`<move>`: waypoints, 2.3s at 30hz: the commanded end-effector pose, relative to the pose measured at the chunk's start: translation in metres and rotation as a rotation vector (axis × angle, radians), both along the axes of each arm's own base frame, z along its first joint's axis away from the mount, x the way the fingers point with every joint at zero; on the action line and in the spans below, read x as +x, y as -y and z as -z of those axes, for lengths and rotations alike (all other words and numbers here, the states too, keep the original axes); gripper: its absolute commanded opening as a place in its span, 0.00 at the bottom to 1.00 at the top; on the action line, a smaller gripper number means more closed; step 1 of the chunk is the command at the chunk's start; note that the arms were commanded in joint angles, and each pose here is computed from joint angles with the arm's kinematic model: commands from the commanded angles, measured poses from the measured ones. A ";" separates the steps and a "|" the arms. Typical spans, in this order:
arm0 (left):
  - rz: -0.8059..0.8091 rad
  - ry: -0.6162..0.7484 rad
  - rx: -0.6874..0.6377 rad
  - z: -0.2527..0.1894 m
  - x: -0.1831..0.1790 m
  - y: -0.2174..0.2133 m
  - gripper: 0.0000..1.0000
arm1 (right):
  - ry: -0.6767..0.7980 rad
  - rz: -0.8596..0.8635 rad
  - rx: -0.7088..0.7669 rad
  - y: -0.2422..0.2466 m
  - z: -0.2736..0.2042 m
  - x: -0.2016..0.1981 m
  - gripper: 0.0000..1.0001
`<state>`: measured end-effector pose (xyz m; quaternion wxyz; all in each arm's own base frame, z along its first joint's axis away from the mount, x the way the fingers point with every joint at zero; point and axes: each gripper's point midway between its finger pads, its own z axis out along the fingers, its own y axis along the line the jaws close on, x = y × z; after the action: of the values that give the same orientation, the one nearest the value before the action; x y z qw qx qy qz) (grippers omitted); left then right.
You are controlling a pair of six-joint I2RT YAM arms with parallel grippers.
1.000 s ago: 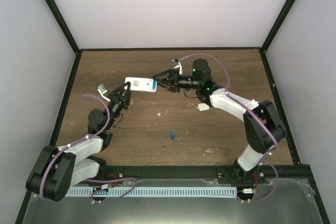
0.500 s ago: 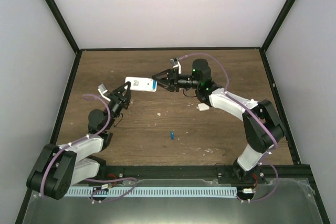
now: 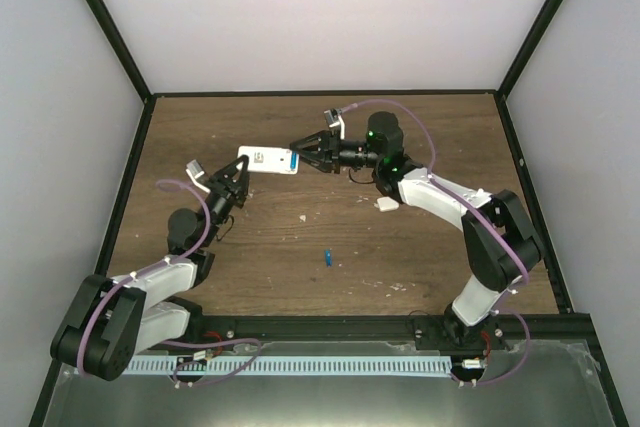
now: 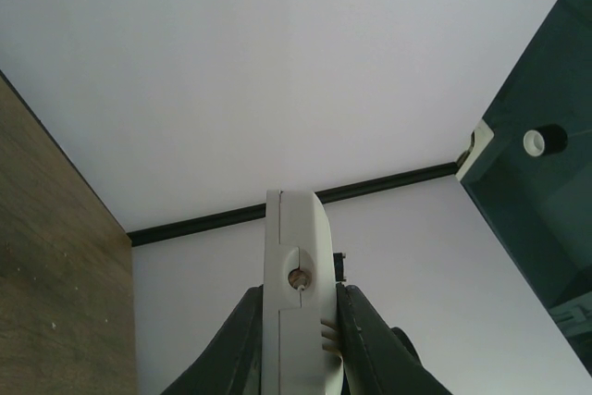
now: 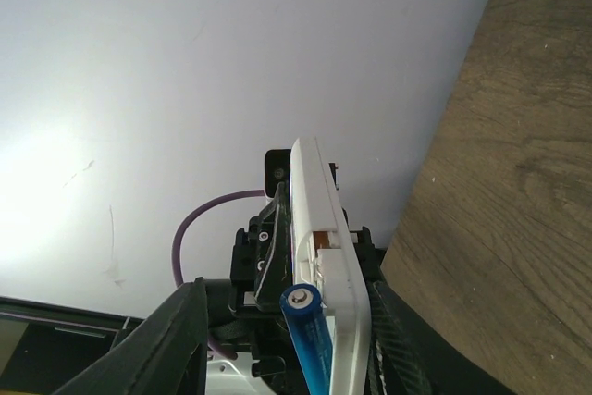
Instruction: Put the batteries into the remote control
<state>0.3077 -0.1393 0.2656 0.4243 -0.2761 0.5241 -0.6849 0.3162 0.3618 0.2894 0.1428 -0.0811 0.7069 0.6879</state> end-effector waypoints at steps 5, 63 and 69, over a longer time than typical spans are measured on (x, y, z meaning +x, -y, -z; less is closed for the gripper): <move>-0.006 0.061 -0.005 -0.011 -0.006 -0.002 0.00 | 0.063 -0.031 0.052 -0.007 -0.025 -0.004 0.35; -0.100 0.056 -0.049 -0.019 -0.002 -0.019 0.00 | 0.084 -0.072 -0.123 -0.012 0.035 -0.034 0.14; -0.107 0.063 -0.059 -0.020 -0.001 -0.020 0.00 | 0.053 -0.075 -0.145 -0.011 0.049 -0.035 0.14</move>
<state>0.3052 -0.1375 0.2607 0.4244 -0.2847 0.5276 -0.6786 0.2990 0.3709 0.2635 0.1663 -0.1278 0.7301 0.6503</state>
